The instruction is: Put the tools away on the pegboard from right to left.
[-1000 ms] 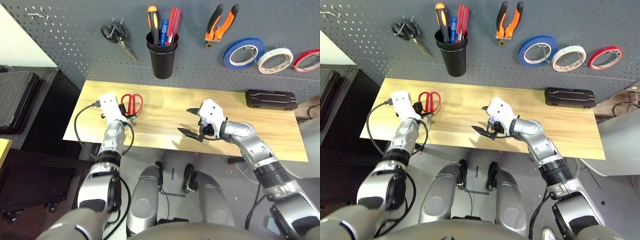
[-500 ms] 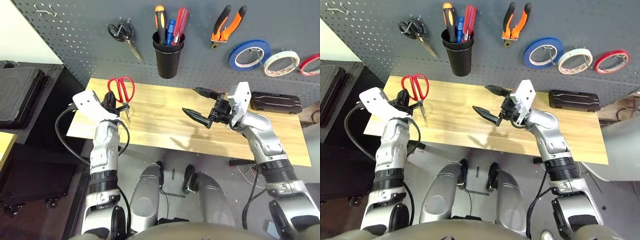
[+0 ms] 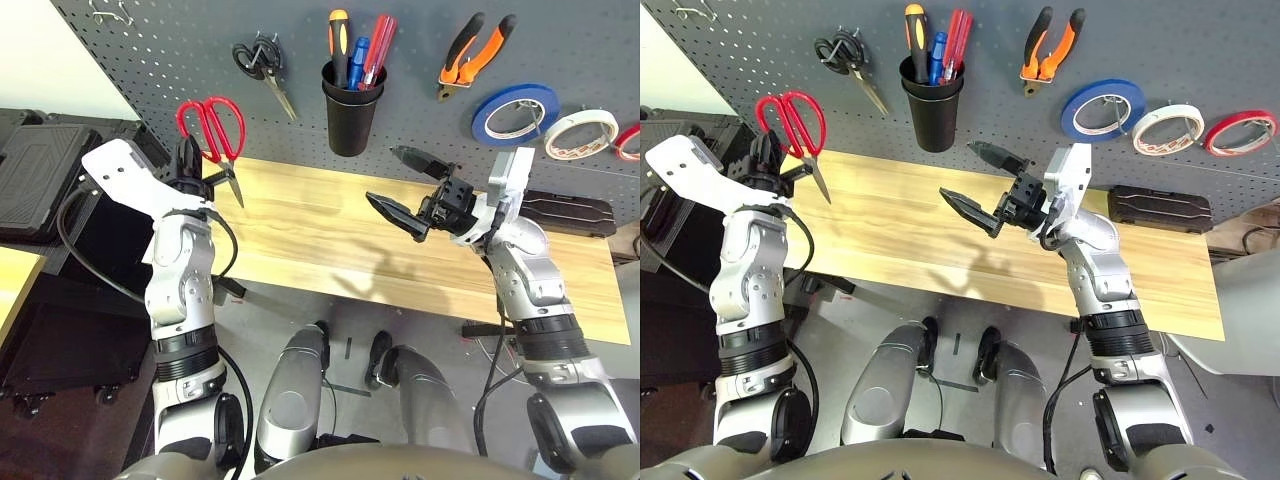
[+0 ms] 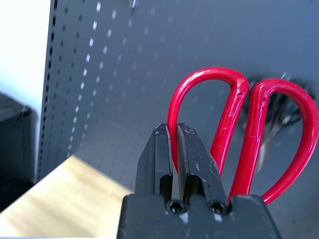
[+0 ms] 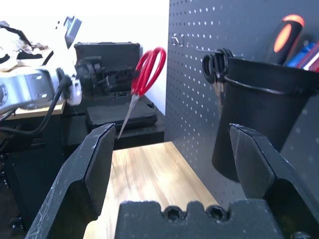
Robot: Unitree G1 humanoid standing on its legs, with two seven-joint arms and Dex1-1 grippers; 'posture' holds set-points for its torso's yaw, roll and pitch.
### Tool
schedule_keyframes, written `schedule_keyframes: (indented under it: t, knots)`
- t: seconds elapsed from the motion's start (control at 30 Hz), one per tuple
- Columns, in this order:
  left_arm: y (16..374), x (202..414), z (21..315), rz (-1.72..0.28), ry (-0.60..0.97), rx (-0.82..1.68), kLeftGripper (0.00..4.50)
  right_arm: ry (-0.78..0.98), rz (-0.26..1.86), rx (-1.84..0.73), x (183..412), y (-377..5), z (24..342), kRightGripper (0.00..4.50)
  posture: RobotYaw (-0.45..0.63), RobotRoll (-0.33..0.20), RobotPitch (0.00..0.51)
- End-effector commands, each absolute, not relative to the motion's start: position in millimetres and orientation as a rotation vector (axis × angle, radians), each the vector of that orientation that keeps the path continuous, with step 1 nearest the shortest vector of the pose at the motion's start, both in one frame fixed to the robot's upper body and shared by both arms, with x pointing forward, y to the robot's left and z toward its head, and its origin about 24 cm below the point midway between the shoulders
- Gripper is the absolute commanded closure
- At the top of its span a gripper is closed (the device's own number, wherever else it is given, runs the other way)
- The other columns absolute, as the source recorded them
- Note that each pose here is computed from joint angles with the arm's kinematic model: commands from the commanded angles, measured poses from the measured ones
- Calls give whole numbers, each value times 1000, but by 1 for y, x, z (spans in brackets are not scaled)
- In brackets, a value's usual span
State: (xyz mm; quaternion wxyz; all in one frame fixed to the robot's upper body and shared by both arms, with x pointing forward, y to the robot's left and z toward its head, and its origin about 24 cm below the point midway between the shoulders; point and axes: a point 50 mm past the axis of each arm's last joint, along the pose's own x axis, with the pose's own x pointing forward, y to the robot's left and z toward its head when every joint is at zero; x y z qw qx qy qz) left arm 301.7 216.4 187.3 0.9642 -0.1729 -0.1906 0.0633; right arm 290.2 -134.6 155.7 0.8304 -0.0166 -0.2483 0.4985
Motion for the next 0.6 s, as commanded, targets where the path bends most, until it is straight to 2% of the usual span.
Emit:
schedule_keyframes:
  t: [0.03,0.6]
  knots:
    - [215,300,200,102,-420,-365,4476,-574,1040,-36,287,-138,159,0,340,0,220]
    - [198,321,217,-48,-436,-456,4476,-612,1031,-22,286,-130,158,0,318,0,213]
